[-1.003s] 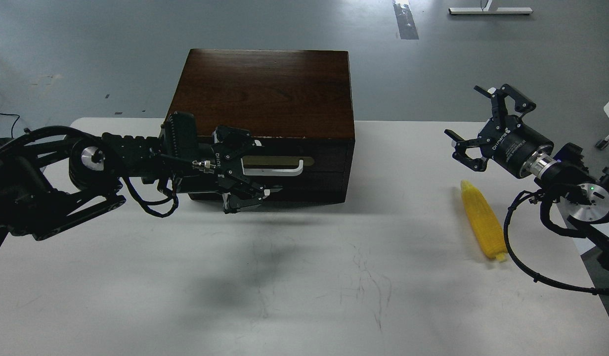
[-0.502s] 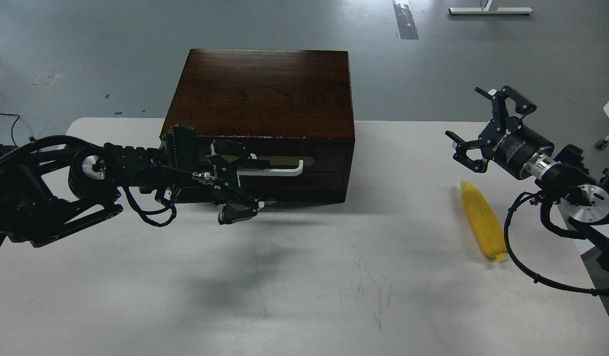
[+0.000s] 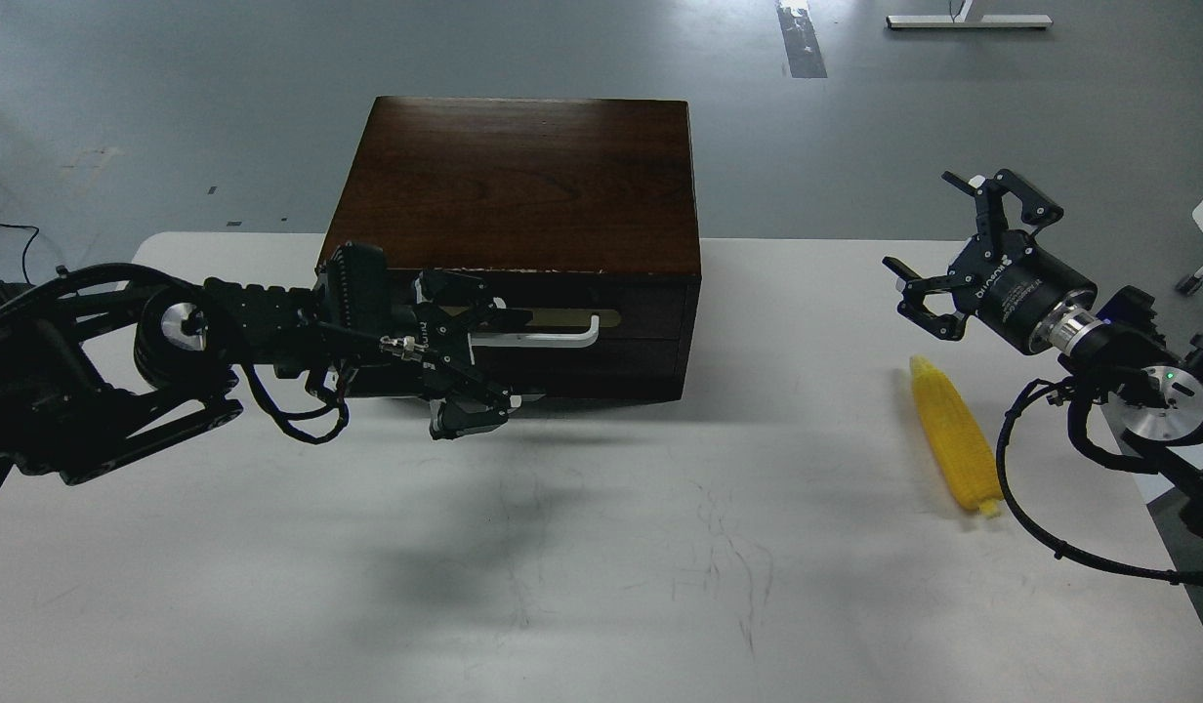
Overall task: Put corn in drawer with both arms
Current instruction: 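Close the left gripper on the white drawer handle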
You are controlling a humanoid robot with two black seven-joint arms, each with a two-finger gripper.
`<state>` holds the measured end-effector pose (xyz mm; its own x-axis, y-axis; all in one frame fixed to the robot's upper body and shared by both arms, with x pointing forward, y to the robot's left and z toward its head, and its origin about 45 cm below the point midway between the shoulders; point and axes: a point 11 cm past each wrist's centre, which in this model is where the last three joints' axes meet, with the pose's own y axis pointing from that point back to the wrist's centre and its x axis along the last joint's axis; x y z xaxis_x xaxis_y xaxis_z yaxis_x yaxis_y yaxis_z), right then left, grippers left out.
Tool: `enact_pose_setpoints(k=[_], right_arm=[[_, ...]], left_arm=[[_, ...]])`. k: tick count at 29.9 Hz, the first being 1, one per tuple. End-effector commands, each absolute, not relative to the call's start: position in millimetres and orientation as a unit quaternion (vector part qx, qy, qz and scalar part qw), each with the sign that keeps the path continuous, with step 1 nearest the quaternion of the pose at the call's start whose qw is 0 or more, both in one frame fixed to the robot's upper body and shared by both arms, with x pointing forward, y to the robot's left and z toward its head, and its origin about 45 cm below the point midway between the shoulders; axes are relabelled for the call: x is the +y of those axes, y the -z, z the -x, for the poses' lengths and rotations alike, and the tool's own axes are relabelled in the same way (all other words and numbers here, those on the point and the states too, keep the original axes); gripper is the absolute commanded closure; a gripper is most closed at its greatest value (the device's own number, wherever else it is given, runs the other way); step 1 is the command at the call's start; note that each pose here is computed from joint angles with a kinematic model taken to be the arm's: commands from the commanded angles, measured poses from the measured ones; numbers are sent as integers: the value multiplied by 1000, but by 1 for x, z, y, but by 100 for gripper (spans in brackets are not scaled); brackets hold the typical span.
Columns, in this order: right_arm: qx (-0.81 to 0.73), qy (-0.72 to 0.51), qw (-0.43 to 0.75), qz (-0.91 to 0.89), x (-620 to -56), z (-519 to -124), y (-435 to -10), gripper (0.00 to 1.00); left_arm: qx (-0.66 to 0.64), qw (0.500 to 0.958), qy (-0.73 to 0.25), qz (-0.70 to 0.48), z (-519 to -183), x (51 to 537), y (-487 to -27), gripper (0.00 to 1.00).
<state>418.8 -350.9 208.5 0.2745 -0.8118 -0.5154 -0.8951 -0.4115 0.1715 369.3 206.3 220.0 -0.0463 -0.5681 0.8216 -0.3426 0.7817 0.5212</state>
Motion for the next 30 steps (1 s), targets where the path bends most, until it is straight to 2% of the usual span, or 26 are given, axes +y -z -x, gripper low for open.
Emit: enact_pose_setpoints(k=[1, 30], right_arm=[[537, -273, 77, 794, -351, -419, -209, 0], [540, -272, 77, 793, -353, -420, -208, 0]], left_arm=[[-714, 614, 92, -324, -371, 210, -217, 24], [-712, 616, 111, -318, -362, 207, -211, 20]])
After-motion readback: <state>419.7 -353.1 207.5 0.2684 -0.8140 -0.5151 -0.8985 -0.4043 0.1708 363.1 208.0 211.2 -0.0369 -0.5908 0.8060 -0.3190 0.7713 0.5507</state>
